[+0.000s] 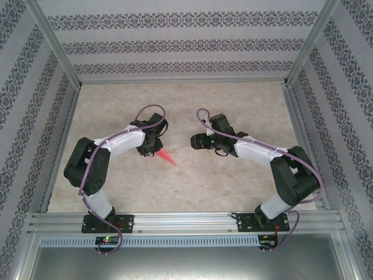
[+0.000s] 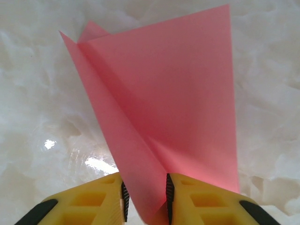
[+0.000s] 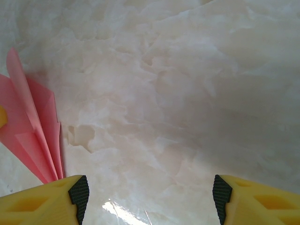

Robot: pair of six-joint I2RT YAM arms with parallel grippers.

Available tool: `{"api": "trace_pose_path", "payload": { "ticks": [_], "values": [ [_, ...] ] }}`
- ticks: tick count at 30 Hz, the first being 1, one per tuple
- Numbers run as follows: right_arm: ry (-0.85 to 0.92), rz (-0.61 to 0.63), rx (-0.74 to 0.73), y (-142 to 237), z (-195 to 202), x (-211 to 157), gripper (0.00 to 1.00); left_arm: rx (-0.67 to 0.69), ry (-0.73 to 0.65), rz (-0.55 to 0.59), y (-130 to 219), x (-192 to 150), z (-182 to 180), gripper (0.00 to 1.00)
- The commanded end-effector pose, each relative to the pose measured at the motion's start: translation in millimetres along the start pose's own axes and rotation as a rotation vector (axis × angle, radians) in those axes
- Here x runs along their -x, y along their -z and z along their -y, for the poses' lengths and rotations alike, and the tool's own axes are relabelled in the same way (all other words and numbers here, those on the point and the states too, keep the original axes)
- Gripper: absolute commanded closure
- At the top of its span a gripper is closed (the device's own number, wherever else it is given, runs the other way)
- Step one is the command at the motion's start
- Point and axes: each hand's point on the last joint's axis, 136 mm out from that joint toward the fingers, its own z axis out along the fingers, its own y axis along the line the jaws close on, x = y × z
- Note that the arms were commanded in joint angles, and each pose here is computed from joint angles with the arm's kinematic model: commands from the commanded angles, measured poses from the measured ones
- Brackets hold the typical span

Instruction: Fold a paper plane with a square sheet of paper (pick it up from the middle)

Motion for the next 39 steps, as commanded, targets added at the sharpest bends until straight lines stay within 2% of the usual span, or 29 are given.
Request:
{"api": "trace_pose_path", "payload": {
  "ticks": [1,5,7,10,18,24,26,33,39],
  "values": [
    [-0.018,-0.008,0.003,-2,0,2,0.28,-0.032,0.033,0.028,5,0,6,0.74],
    [-0.019,-0.007,0.003,-2,1,2,0.28,-0.031,-0.006,0.095,10,13,6,0.91],
    [-0.021,-0.001,0.002,0,1,3,0.28,-0.018,-0.047,0.139,20,22,4,0.96],
    [-0.029,0.014,-0.001,3,3,6,0.28,-0.08,-0.111,0.189,43,33,14,0.98],
    [-0.193,0.137,0.042,29,31,22,0.27,-0.555,-0.28,0.198,94,24,88,0.98],
    [-0.164,0.203,0.091,52,21,34,0.26,-0.839,-0.32,0.088,93,2,136,0.98],
    [-0.161,0.203,0.111,56,15,33,0.27,-0.892,-0.312,0.061,89,-3,144,0.98],
    [-0.131,0.089,0.136,37,-14,9,0.3,-0.813,-0.22,0.002,33,-8,132,0.99],
    [-0.129,0.001,0.087,11,-30,-9,0.37,-0.714,-0.136,0.057,16,-2,98,0.99]
  ]
}}
